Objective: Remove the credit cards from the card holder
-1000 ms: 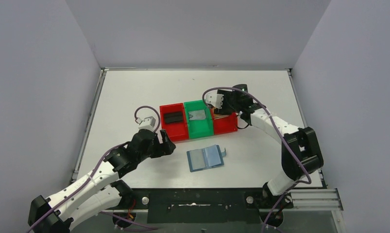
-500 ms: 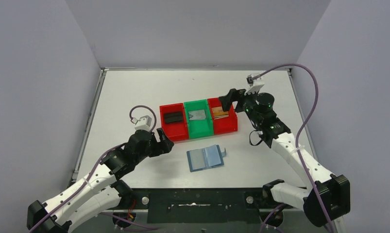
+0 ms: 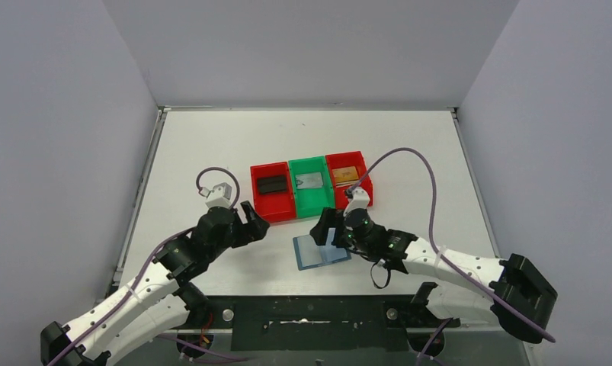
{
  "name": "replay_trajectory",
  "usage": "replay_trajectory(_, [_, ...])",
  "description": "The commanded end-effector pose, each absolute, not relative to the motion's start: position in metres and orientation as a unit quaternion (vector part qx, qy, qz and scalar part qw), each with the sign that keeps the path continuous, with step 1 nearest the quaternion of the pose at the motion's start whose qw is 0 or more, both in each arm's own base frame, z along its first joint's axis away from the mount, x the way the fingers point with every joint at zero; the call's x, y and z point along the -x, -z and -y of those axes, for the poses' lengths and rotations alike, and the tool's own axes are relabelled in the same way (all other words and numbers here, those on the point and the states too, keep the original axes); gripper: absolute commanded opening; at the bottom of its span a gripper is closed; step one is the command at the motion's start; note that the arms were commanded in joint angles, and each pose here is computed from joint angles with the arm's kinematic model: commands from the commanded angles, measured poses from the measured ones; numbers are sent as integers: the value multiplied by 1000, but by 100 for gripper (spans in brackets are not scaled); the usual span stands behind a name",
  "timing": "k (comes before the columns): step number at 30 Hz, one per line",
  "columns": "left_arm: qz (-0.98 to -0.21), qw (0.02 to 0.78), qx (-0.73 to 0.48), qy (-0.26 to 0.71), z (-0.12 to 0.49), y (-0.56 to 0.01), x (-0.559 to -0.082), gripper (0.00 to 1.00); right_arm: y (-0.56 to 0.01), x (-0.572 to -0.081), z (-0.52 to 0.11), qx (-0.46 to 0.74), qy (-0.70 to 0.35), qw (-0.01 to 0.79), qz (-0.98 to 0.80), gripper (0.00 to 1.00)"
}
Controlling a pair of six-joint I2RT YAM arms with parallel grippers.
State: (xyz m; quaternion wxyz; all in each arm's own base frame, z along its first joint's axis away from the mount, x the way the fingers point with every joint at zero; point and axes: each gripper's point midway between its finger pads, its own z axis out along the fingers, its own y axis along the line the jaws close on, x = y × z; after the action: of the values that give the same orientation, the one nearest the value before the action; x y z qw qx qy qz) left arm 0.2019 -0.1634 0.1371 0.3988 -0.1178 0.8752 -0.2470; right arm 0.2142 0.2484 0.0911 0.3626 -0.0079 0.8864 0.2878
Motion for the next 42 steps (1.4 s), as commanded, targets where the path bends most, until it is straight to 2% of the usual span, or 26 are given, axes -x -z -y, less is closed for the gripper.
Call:
replay_trajectory(1, [-866,411,136,251,160,-144,-206,77,-112,-225,-250,-40,-219,435,-873,88])
replay_trajectory(8, [-869,402,134,255,163,-139,-205,77,-84,-208,-283,23,-184,387,-903,75])
replay_trajectory(13, [-869,399,134,261,166,-139,-205,77,-65,-206,-293,43,-146,360,-920,70])
replay_trajectory(27, [-872,395,127,258,167,-137,-204,77,-25,-194,-301,98,-106,310,-940,71])
replay_trajectory(33, [-873,393,127,261,169,-135,-205,77,-15,-193,-293,90,-86,307,-944,58])
replay_trajectory(37, [-875,386,121,267,174,-132,-204,77,-17,-192,-299,82,-116,307,-941,49])
replay_trajectory(42, [-879,377,107,272,181,-130,-204,77,-28,-193,-310,71,-186,305,-931,47])
